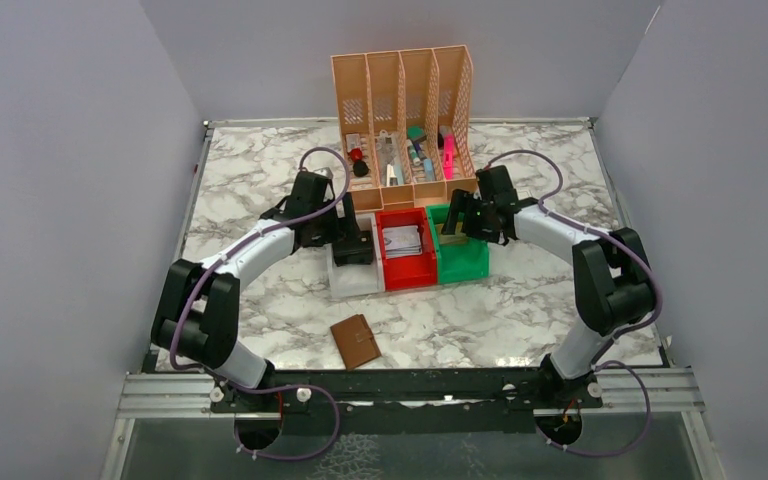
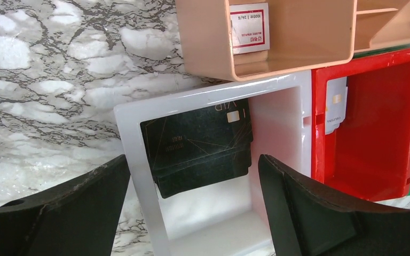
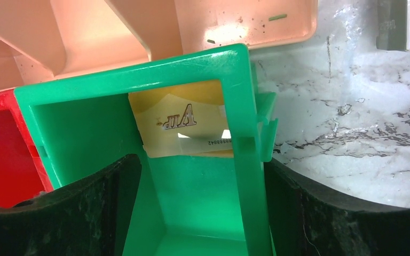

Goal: Take the credit cards out of the card holder

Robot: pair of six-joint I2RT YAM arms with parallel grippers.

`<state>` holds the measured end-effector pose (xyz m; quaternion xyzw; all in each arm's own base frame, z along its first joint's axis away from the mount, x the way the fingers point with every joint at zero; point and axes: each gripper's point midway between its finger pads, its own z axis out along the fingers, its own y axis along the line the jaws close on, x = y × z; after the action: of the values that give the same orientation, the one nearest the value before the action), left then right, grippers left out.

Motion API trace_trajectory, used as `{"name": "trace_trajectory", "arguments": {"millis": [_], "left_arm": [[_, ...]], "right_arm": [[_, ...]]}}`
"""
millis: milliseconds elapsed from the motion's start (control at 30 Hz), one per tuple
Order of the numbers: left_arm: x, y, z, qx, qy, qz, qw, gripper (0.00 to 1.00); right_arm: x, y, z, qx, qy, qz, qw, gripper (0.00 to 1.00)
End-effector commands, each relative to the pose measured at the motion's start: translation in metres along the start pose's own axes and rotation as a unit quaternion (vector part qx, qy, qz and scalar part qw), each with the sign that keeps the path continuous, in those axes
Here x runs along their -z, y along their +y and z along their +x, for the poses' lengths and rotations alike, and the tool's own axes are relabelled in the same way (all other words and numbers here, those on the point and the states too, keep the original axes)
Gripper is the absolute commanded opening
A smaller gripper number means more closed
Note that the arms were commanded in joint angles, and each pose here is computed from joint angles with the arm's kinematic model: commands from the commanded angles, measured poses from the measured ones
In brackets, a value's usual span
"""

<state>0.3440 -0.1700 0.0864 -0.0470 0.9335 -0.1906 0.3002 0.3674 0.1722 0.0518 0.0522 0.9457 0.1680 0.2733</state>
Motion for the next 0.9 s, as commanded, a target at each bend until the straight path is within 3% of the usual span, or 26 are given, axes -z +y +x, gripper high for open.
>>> {"name": "trace_trajectory", "arguments": {"millis": [0, 200, 467, 600, 733, 867], "left_arm": [[0.003, -0.019, -0.018, -0.019, -0.026, 0.031, 0.999, 0.91], [0.020, 0.001, -0.021, -0.021, -0.049, -0.023, 0.998, 0.99], [0.062, 0.020, -0.026, -0.003, -0.109, -0.068, 0.992, 0.99], [0.084, 0.037, -0.017, 0.022, -0.135, -0.096, 0.986, 0.99], [0.100, 0.050, -0.004, 0.055, -0.155, -0.107, 0.980, 0.99], [0.108, 0.056, 0.011, 0.082, -0.167, -0.101, 0.977, 0.99]], "right_arm": [[0.001, 0.025, -0.011, 0.004, -0.005, -0.053, 0.999, 0.86], [0.019, 0.005, -0.019, 0.011, -0.031, 0.003, 0.999, 0.94], [0.075, -0.012, -0.024, 0.019, -0.091, 0.039, 0.995, 0.99], [0.101, 0.015, -0.004, 0.049, -0.100, -0.064, 0.992, 0.97], [0.121, 0.057, 0.039, 0.071, -0.058, -0.213, 0.973, 0.92], [0.126, 0.092, 0.088, 0.120, -0.020, -0.243, 0.962, 0.89]]}}
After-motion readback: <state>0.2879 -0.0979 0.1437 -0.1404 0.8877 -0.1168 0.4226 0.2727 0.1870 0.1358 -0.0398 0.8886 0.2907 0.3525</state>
